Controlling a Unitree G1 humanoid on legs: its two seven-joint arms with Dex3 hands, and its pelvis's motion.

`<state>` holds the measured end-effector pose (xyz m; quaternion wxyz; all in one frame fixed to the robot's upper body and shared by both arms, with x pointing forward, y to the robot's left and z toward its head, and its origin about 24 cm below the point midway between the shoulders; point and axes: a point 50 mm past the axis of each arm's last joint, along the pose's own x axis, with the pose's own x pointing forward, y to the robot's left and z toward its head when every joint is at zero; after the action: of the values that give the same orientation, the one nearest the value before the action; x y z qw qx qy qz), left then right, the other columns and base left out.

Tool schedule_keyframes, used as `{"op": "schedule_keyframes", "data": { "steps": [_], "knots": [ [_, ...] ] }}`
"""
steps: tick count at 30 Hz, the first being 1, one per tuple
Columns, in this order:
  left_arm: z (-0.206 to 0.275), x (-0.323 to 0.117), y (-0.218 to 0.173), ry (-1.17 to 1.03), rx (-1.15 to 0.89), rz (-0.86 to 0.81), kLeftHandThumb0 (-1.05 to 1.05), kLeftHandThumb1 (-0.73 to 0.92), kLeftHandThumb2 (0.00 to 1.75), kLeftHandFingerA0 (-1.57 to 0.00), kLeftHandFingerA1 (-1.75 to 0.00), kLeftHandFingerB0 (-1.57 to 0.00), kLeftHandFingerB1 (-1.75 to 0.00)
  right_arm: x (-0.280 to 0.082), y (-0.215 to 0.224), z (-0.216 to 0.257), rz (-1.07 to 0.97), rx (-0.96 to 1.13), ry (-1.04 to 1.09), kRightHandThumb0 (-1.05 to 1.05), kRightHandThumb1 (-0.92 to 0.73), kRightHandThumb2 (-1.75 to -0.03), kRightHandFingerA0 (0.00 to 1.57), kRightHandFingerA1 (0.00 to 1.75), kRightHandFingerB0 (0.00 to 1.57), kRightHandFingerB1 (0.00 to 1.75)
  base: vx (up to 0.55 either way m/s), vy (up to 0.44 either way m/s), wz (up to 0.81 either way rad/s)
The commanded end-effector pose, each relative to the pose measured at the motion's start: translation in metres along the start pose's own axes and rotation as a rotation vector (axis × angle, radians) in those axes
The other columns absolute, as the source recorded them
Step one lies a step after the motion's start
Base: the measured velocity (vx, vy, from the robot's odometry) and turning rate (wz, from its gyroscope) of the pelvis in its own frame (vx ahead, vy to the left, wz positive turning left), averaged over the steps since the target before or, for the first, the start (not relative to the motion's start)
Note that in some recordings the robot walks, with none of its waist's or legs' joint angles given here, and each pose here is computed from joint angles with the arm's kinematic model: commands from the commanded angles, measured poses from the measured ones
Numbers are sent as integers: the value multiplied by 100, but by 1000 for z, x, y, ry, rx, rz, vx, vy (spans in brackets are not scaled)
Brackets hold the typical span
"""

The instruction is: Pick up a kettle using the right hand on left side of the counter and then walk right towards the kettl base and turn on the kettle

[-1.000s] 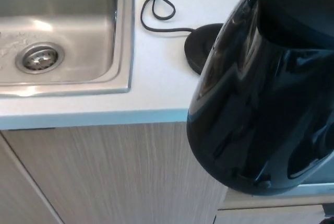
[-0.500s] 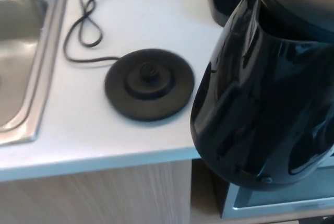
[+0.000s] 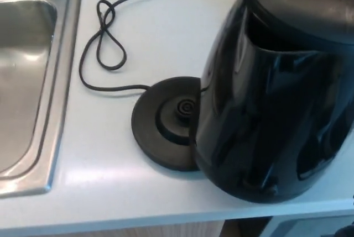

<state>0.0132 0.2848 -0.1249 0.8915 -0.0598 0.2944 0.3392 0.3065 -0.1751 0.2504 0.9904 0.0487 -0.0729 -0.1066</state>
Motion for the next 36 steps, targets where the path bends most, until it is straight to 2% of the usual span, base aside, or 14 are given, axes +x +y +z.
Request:
{"op": "schedule_keyframes", "data": {
  "steps": [1,5,17,18,24,25,27,28,30,36],
  "knots": [
    [5,-1,7,-49,32,20,-3,49,103,-98,-86,-94,-73,1,2,19,11,38,-106,-13,-43,-150,109,175,93,155,216,55,-4],
    [5,-1,6,-44,31,18,-2,53,98,-99,-85,-95,-72,2,6,19,21,47,-96,-16,-40,-146,108,175,88,163,32,-64,-1],
    [5,-1,5,-43,33,24,-5,50,104,-96,-86,-94,-74,3,14,20,39,52,-95,-16,-43,-140,108,175,87,161,-94,-169,-3],
    [4,-2,6,-39,39,26,-5,54,95,-98,-82,-95,-71,2,19,19,43,62,-80,-17,-49,-134,106,175,85,161,-96,-21,5],
    [4,-3,7,-43,13,21,-3,52,100,-98,-84,-95,-72,-1,26,18,69,83,-79,-16,-47,-135,104,175,82,162,-69,131,-3],
    [2,-3,6,-35,19,21,-1,47,109,-99,-86,-96,-71,-3,33,19,71,100,-64,-13,-48,-130,106,175,88,158,-31,161,9],
    [2,-5,6,-39,25,19,0,48,108,-97,-86,-95,-71,-2,36,19,70,100,-60,-14,-47,-132,106,175,87,158,-80,209,24],
    [2,-5,7,-40,34,22,0,52,101,-98,-84,-94,-71,-2,37,19,71,102,-58,-15,-44,-135,103,175,85,161,-106,132,35],
    [2,-6,7,-40,39,23,0,52,101,-98,-84,-94,-71,-2,38,19,71,102,-57,-15,-44,-135,103,175,85,161,-31,130,121],
    [1,-6,9,-36,28,25,-2,52,102,-97,-85,-98,-72,-2,47,18,94,119,-55,-14,-42,-139,107,175,89,161,-19,178,-3]
  ]
}}
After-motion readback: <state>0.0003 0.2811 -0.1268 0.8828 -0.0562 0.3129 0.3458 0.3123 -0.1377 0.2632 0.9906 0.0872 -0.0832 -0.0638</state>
